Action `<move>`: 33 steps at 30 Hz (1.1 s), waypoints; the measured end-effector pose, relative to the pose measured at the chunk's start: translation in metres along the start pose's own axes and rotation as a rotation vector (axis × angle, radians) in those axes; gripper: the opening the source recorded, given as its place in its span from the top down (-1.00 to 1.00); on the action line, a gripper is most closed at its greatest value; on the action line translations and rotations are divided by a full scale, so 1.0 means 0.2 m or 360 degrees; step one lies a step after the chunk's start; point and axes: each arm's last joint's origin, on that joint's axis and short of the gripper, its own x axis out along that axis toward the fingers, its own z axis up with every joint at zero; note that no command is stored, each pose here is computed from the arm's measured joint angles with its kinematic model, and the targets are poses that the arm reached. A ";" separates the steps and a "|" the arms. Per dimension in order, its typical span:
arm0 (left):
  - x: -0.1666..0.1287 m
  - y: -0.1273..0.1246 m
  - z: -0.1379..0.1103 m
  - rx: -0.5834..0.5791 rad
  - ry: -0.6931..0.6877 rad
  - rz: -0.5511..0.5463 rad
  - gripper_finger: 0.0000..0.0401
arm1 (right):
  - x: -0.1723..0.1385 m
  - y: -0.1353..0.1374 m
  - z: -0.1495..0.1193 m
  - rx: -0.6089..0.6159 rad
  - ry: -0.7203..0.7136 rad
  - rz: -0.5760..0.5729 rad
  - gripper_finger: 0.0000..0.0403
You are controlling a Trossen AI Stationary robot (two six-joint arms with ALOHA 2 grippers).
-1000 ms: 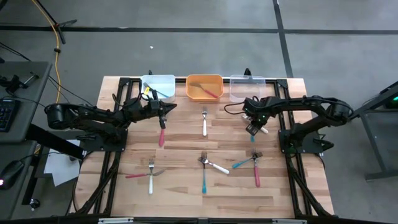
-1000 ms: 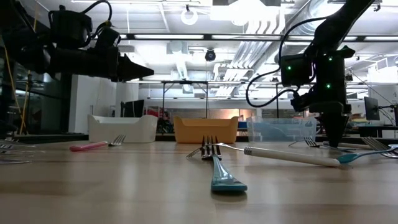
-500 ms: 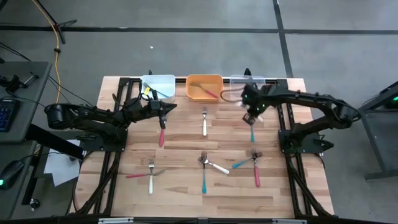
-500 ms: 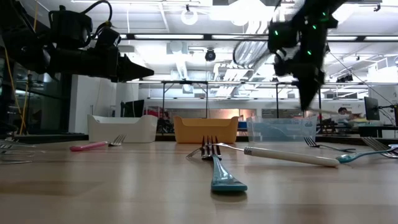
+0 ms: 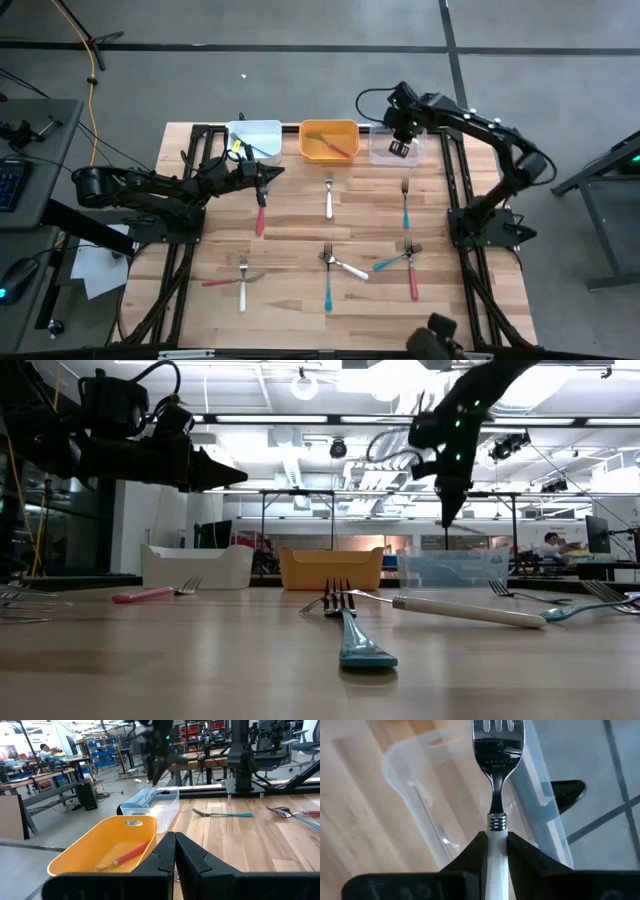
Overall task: Sort silverware by color (type)
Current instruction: Put the top right white fork into the transparent bin
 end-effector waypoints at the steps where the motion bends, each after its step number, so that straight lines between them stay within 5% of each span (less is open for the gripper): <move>1: 0.00 0.00 0.00 0.0000 0.0000 0.0000 1.00 | 0.03 -0.01 0.00 -0.0023 0.0026 0.0013 0.76; 22: 0.00 0.00 0.00 0.0001 0.0014 -0.0002 1.00 | 0.43 -0.15 -0.08 -0.0004 0.0269 0.0219 0.75; 33: 0.00 0.00 -0.02 0.0008 0.0081 -0.0013 1.00 | 0.46 -0.15 -0.07 0.0085 0.0296 0.0220 0.58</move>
